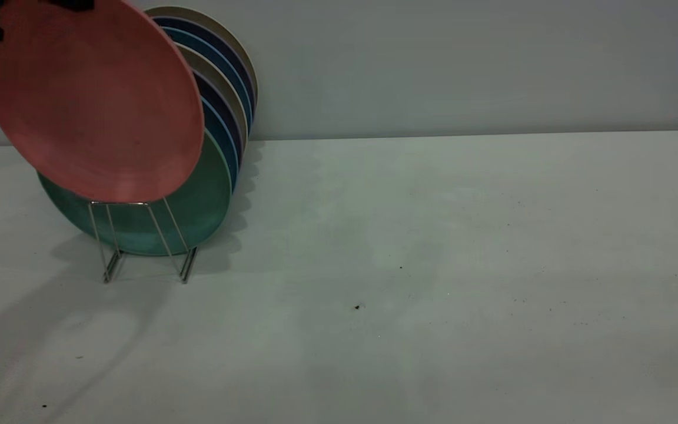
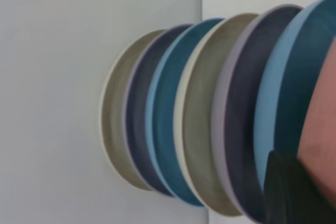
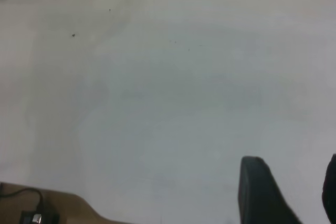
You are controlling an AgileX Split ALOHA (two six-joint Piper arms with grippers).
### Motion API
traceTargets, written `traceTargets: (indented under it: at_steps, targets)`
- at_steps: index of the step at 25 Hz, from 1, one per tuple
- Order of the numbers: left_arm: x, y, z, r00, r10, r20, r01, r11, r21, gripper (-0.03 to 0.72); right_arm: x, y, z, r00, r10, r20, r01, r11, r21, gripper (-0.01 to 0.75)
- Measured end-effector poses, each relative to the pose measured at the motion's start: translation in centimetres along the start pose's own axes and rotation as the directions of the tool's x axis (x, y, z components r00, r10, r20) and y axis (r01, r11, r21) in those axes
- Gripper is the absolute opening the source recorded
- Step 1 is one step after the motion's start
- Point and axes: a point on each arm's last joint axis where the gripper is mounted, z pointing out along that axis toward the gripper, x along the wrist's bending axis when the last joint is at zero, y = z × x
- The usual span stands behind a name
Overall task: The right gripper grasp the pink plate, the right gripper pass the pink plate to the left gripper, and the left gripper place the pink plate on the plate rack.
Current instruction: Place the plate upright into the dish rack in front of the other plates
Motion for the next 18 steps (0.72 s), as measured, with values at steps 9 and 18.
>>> traceTargets:
  at_steps: [9,18]
  targets:
    - [-0.31,-0.16,0.58,1.0,-0.006,0.017,0.006,1.0,0.0,0.032,0.0,0.0,0.0,1.0,-0.001,0.0,0.001,1.0,0.0,0.314]
    - [-0.43,-0.12,0.64,0.999,-0.02,0.028,0.021,1.0,-0.006,0.095,0.0,0.0,0.0,1.0,0.0,0.0,0.0,1.0,0.0,0.314]
